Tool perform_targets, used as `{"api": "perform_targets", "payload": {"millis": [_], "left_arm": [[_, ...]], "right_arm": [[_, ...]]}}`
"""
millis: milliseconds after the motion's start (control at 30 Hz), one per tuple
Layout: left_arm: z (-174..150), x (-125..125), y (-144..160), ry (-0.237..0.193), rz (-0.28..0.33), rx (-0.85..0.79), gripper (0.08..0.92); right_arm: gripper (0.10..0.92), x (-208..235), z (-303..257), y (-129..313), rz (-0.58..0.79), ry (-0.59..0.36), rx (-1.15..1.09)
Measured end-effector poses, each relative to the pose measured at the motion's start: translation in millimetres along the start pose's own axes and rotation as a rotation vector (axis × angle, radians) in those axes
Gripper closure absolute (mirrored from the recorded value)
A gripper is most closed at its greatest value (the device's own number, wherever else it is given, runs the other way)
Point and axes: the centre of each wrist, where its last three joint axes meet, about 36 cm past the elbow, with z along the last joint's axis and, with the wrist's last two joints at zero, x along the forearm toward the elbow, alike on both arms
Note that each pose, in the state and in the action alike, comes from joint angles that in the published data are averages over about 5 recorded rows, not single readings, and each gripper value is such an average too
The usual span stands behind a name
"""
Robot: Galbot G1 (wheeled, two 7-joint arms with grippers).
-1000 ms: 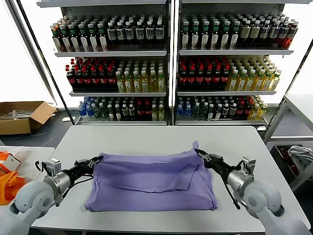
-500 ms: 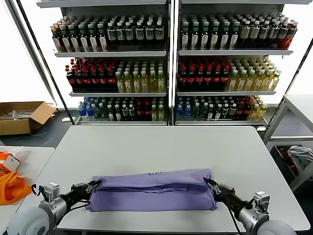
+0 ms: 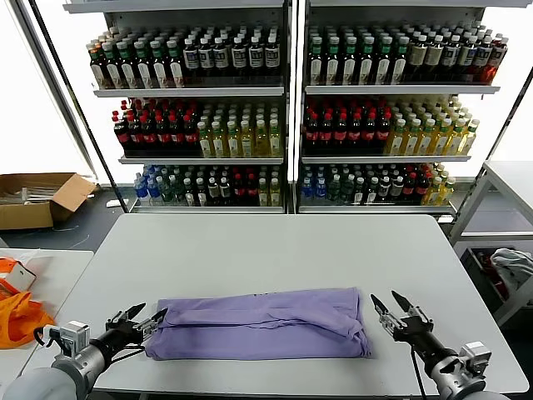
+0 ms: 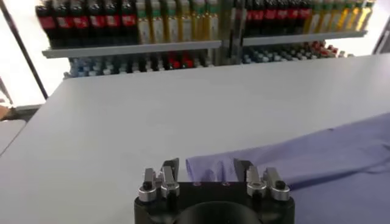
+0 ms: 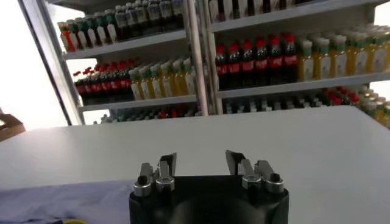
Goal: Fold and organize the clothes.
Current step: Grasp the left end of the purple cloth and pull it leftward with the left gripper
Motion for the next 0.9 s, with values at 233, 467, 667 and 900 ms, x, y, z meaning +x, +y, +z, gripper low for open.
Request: {"api": "perform_targets", "payload": {"millis": [233, 467, 667, 900], "left_arm": [[20, -11, -31, -0.005, -0.094, 0.085, 0.184], [36, -18, -59, 0.027, -0.141, 0.121, 0.219], [46, -21, -80, 0.039, -0.149, 0.133, 0.388], [52, -23, -94, 0.031, -0.143, 0.141, 0.587]], "right_arm": [[0.202, 5, 6, -11, 0.005, -0.058, -0.007], [0.199, 10, 4, -18, 0.008, -0.102, -0.045], [0.200, 13, 3, -20, 0.010, -0.131, -0.076], [0.200, 15, 2, -20, -0.004, -0.148, -0.116]]}}
